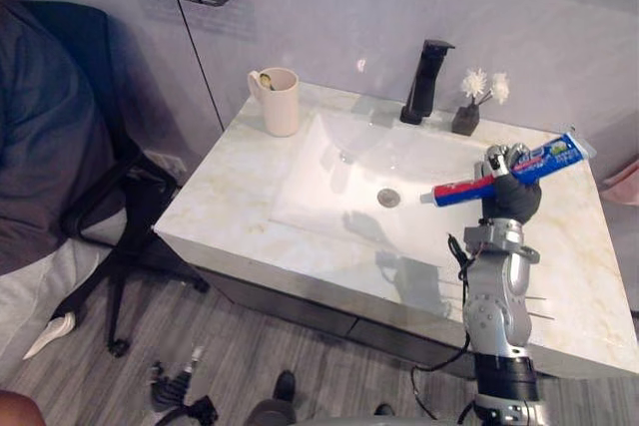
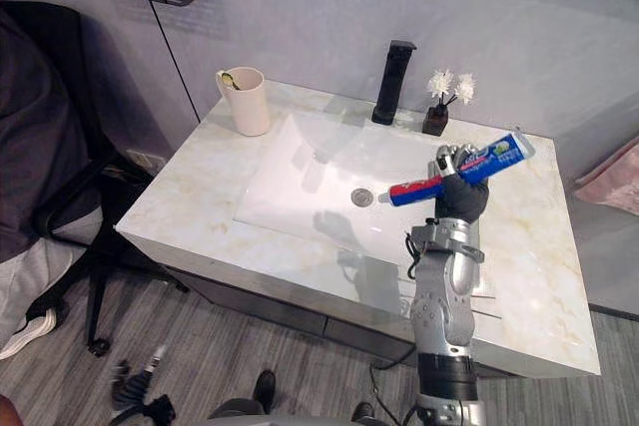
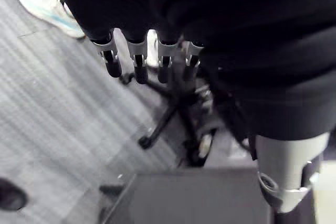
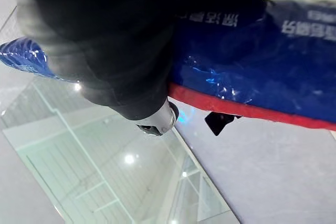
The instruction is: Organize washtable
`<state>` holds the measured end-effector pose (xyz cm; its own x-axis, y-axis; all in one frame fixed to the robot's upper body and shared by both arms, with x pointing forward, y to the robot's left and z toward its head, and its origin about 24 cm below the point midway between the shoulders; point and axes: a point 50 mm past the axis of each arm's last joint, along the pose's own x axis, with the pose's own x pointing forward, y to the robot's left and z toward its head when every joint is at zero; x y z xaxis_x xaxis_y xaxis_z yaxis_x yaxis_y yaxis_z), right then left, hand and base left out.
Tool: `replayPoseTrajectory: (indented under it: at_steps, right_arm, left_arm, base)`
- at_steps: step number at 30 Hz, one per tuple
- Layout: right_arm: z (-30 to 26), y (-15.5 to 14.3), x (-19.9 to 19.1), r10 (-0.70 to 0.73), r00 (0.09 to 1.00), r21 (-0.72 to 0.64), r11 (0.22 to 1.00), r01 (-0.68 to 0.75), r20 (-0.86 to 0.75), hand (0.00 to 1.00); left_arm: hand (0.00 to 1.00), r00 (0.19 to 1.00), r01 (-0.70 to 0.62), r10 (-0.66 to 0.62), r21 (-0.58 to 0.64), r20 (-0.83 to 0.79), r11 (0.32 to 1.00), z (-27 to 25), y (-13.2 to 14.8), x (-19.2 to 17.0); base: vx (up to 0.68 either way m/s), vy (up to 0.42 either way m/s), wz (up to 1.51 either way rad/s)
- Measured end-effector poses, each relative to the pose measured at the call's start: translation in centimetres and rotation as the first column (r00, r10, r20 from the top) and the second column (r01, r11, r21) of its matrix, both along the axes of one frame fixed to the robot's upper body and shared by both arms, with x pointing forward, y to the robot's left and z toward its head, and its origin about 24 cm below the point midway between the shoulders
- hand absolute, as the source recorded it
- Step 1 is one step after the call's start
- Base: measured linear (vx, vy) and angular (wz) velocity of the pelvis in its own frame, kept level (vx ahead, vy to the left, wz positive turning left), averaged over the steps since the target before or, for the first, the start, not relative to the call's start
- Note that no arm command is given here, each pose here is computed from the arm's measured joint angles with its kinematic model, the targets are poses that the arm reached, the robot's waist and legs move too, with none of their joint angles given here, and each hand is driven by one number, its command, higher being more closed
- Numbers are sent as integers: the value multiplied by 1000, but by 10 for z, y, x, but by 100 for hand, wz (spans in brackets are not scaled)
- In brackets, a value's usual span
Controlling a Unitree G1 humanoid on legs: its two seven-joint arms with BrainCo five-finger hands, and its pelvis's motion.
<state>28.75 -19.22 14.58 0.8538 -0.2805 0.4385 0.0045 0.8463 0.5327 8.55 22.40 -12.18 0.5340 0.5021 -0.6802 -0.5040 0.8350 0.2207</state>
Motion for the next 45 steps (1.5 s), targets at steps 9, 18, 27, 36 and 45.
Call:
replayPoseTrajectory:
  at_steps: [9, 18, 27, 36, 45]
  right_arm:
    - [110, 0, 49, -75, 973, -200, 972, 121, 220, 100]
    - [229, 24, 59, -83, 901, -339, 909, 244, 426, 100]
    - [234, 32, 72, -126, 920, -394, 876, 279, 372, 100]
    - [244, 38, 79, -191, 917, -441, 830, 341, 349, 100]
    - [247, 40, 80, -194, 917, -454, 821, 346, 349, 0]
  left_arm:
    - [0, 974, 220, -220, 1, -57, 975, -6, -5, 2]
    - [0, 950, 309, -307, 38, -59, 950, -3, 0, 11]
    - [0, 945, 317, -312, 40, -94, 948, -7, 4, 6]
    - [0, 936, 344, -338, 61, -97, 937, -7, 4, 7]
    - [0, 928, 367, -360, 66, -98, 928, -7, 3, 8]
  base:
    - [-22, -19, 21]
    - [-2, -3, 19]
    - [9, 5, 14]
    - [-7, 9, 3]
    - [6, 5, -1]
